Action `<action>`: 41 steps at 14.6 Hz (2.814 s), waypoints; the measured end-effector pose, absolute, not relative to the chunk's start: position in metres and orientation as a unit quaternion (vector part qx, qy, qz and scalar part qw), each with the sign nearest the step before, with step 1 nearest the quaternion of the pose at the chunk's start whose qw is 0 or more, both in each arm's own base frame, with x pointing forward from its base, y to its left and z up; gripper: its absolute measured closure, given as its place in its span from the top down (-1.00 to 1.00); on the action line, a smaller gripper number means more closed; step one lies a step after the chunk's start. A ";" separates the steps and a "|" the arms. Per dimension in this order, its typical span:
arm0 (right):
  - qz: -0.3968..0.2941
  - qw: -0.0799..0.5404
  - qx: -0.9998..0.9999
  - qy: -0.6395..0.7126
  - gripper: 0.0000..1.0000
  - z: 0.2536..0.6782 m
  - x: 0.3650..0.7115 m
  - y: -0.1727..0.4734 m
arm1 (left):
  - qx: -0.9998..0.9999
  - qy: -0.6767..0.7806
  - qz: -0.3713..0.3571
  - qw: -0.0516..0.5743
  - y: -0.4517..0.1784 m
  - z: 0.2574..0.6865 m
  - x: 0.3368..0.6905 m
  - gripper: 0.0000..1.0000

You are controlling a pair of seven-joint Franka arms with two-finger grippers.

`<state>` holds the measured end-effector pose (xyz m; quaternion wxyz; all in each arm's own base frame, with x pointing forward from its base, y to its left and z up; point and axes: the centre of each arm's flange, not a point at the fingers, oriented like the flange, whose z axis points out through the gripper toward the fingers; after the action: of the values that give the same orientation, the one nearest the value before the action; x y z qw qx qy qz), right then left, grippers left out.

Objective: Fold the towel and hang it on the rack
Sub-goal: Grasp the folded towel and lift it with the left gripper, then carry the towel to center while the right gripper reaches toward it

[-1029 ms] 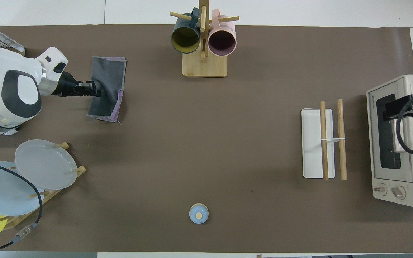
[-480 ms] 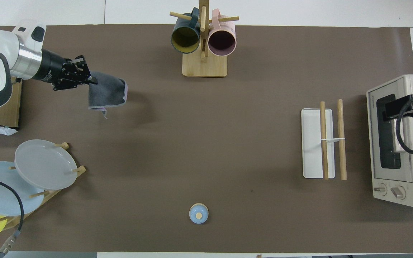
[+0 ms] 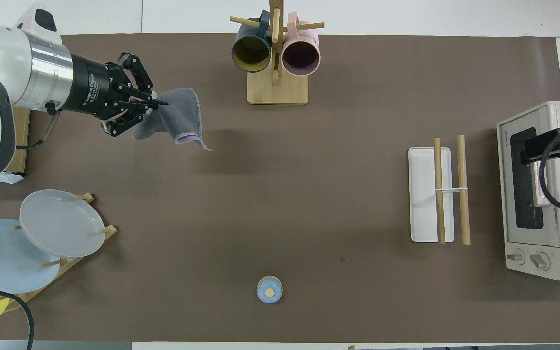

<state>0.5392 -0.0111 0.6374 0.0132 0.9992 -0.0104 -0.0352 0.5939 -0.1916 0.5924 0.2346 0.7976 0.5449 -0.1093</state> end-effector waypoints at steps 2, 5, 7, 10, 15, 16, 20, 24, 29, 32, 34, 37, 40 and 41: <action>-0.037 -0.006 0.999 -0.004 1.00 0.633 0.539 -0.001 | 0.736 0.614 -0.139 0.249 -0.199 0.614 0.584 -0.95; -0.015 -0.086 0.996 -0.038 1.00 0.626 0.548 0.018 | 0.648 0.691 -0.165 0.274 -0.223 0.637 0.575 -0.95; -0.016 -0.129 0.986 -0.100 1.00 0.625 0.550 0.037 | 0.598 0.725 -0.178 0.290 -0.257 0.645 0.566 -0.95; -0.039 -0.200 0.952 -0.229 1.00 0.632 0.549 0.090 | 0.519 0.765 -0.202 0.323 -0.309 0.651 0.548 -0.95; -0.089 -0.314 0.834 -0.445 1.00 0.638 0.559 0.135 | 0.461 0.789 -0.225 0.339 -0.349 0.643 0.527 -0.95; -0.102 -0.325 0.812 -0.473 1.00 0.636 0.560 0.138 | 0.446 0.796 -0.229 0.340 -0.349 0.644 0.527 -0.95; -0.145 -0.359 0.724 -0.571 1.00 0.634 0.560 0.170 | 0.419 0.810 -0.236 0.335 -0.347 0.642 0.526 -0.95; -0.174 -0.385 0.663 -0.618 1.00 0.640 0.559 0.189 | 0.411 0.815 -0.237 0.332 -0.349 0.638 0.521 -0.95; -0.170 -0.395 0.653 -0.623 1.00 0.629 0.556 0.213 | 0.405 0.818 -0.241 0.329 -0.351 0.637 0.519 -0.95; -0.169 -0.392 0.654 -0.625 1.00 0.618 0.558 0.218 | 0.404 0.820 -0.241 0.328 -0.351 0.636 0.519 -0.95; -0.161 -0.394 0.653 -0.626 1.00 0.608 0.565 0.217 | 0.403 0.820 -0.241 0.327 -0.352 0.635 0.519 -0.95; -0.150 -0.398 0.652 -0.628 0.74 0.596 0.574 0.221 | 0.403 0.820 -0.241 0.327 -0.352 0.635 0.518 -0.95; -0.145 -0.407 0.660 -0.615 0.07 0.597 0.565 0.250 | 0.403 0.820 -0.242 0.327 -0.352 0.635 0.518 -0.95; -0.146 -0.408 0.662 -0.612 -0.13 0.598 0.563 0.255 | 0.403 0.820 -0.241 0.327 -0.352 0.636 0.517 -0.95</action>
<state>0.5630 0.2551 0.5975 -0.4076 0.6622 -0.6117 -0.1456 0.5174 -0.3523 0.6356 0.3268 0.4032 0.8200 -0.2415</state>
